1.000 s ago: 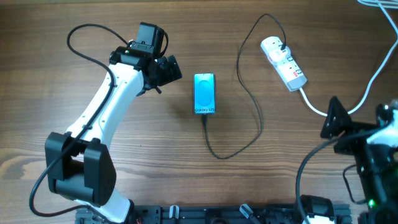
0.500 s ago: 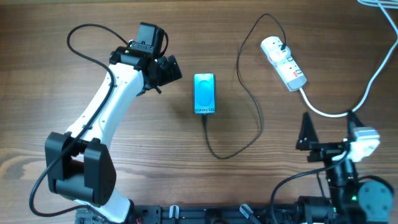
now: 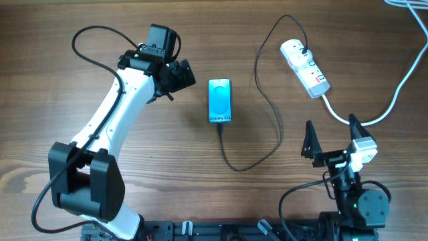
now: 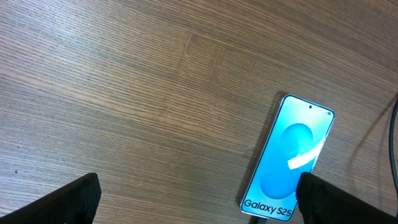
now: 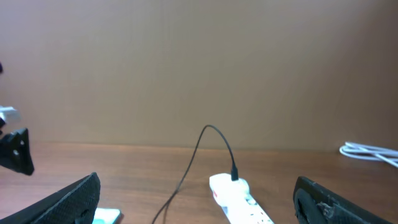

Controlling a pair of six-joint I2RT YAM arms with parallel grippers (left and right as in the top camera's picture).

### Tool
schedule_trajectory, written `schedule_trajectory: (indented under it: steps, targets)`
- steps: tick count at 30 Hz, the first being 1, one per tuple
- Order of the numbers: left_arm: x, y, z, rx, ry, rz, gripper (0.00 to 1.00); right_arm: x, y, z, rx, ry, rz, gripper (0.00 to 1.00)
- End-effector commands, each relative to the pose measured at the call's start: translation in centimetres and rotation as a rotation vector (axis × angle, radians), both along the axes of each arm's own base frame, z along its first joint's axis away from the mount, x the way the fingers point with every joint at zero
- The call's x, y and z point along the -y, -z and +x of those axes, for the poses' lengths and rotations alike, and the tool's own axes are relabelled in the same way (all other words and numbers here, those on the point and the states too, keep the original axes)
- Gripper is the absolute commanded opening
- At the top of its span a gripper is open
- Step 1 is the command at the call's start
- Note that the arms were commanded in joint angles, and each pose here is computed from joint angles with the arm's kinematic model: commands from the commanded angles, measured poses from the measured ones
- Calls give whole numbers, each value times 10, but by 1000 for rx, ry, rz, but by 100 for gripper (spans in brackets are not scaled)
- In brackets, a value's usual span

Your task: Plug charger to phone and switch on socket

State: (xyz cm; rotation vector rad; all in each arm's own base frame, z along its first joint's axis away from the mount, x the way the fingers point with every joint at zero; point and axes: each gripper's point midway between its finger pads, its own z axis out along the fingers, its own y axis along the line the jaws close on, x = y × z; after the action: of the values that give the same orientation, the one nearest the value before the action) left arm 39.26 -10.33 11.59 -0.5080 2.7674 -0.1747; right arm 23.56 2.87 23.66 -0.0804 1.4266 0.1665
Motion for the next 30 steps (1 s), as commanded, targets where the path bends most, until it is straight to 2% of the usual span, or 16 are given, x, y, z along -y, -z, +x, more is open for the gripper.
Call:
schedule_trajectory:
  steps: [1,8,16,19,30]
  targets:
    - [-5,0,0,2,-16,10,100,8,3,2,22,47,27,100]
    - [-5,0,0,2,-16,10,100,11,17,6,34,64,27,100]
    - [-5,0,0,2,-16,10,100,17,61,11,-142,102,-3,100]
    - [-5,0,0,2,-16,10,100,16,61,11,-137,103,-60,100]
    - [-5,0,0,2,-16,10,100,33,61,11,-139,180,-54,100]
